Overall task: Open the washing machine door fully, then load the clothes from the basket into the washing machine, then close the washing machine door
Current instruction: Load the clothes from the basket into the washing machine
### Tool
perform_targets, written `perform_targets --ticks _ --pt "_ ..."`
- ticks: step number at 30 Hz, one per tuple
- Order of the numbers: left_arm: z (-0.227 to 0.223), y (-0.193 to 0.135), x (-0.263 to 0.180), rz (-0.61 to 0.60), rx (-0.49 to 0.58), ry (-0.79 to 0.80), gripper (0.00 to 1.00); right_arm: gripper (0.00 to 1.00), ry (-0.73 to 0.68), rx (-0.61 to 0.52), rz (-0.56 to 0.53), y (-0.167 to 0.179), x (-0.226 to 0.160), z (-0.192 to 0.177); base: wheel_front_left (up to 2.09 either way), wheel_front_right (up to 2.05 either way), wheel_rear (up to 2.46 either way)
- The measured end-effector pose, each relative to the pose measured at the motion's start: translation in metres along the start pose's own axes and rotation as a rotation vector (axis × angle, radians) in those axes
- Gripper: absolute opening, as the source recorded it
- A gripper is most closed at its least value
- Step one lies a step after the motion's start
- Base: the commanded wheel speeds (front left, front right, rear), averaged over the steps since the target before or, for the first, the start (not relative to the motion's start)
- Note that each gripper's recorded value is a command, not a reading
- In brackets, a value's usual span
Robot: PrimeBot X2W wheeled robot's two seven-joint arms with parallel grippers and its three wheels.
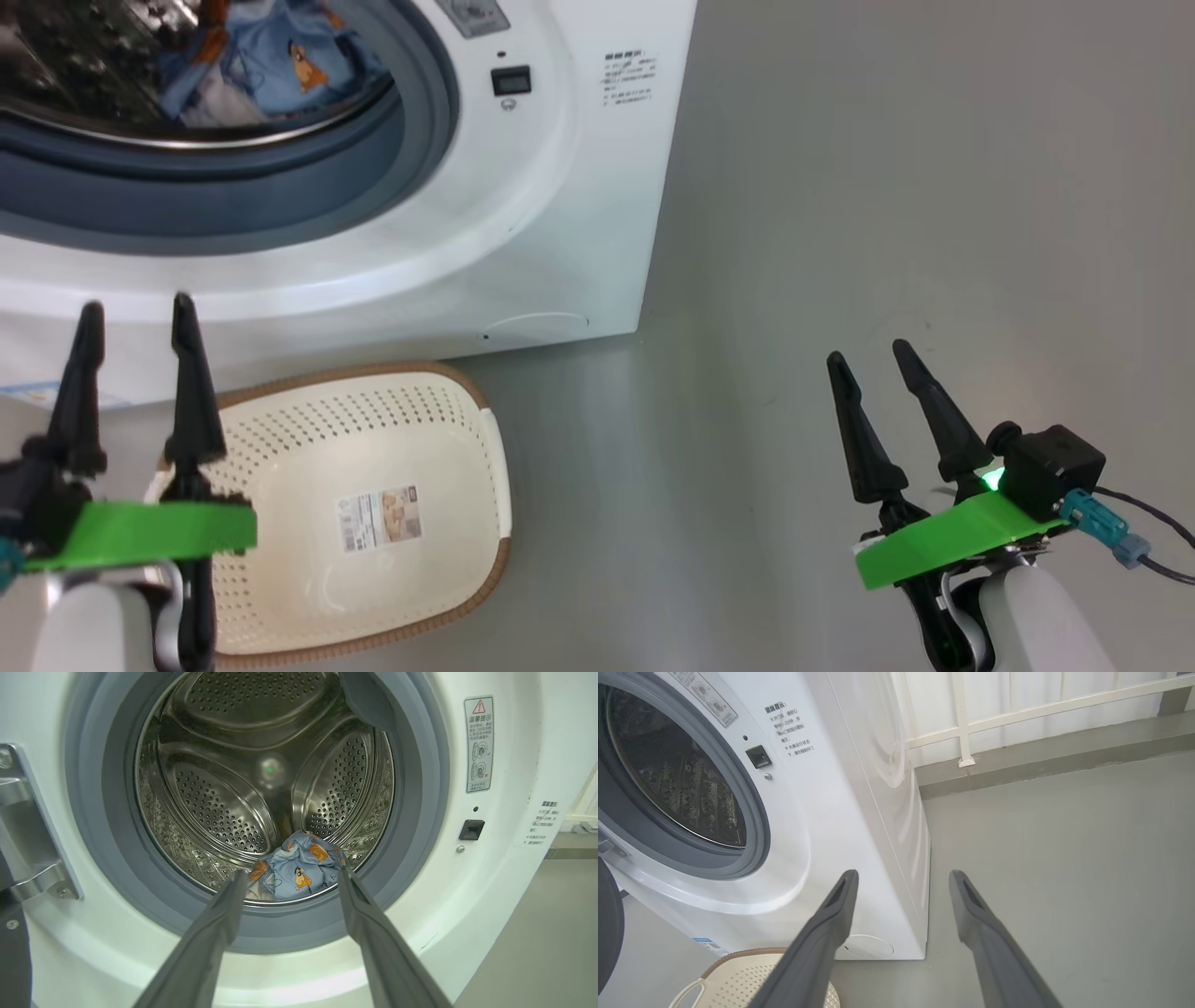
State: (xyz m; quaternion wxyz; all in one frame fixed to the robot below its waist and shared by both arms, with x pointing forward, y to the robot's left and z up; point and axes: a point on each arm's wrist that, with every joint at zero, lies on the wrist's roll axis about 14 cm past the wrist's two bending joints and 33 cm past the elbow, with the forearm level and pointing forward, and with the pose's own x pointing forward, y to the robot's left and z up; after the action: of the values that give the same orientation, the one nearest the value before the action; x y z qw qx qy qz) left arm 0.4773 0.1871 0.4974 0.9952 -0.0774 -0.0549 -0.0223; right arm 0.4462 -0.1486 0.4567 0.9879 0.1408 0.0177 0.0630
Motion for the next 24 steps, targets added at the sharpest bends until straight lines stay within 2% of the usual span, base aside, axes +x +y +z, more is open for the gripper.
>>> perform_targets --ticks 24 --pt "0.012 -0.004 -0.099 0.045 0.043 0.04 1.0 1.0 -0.089 -0.04 0.006 0.007 -0.044 0.041 0.0 0.0 0.0"
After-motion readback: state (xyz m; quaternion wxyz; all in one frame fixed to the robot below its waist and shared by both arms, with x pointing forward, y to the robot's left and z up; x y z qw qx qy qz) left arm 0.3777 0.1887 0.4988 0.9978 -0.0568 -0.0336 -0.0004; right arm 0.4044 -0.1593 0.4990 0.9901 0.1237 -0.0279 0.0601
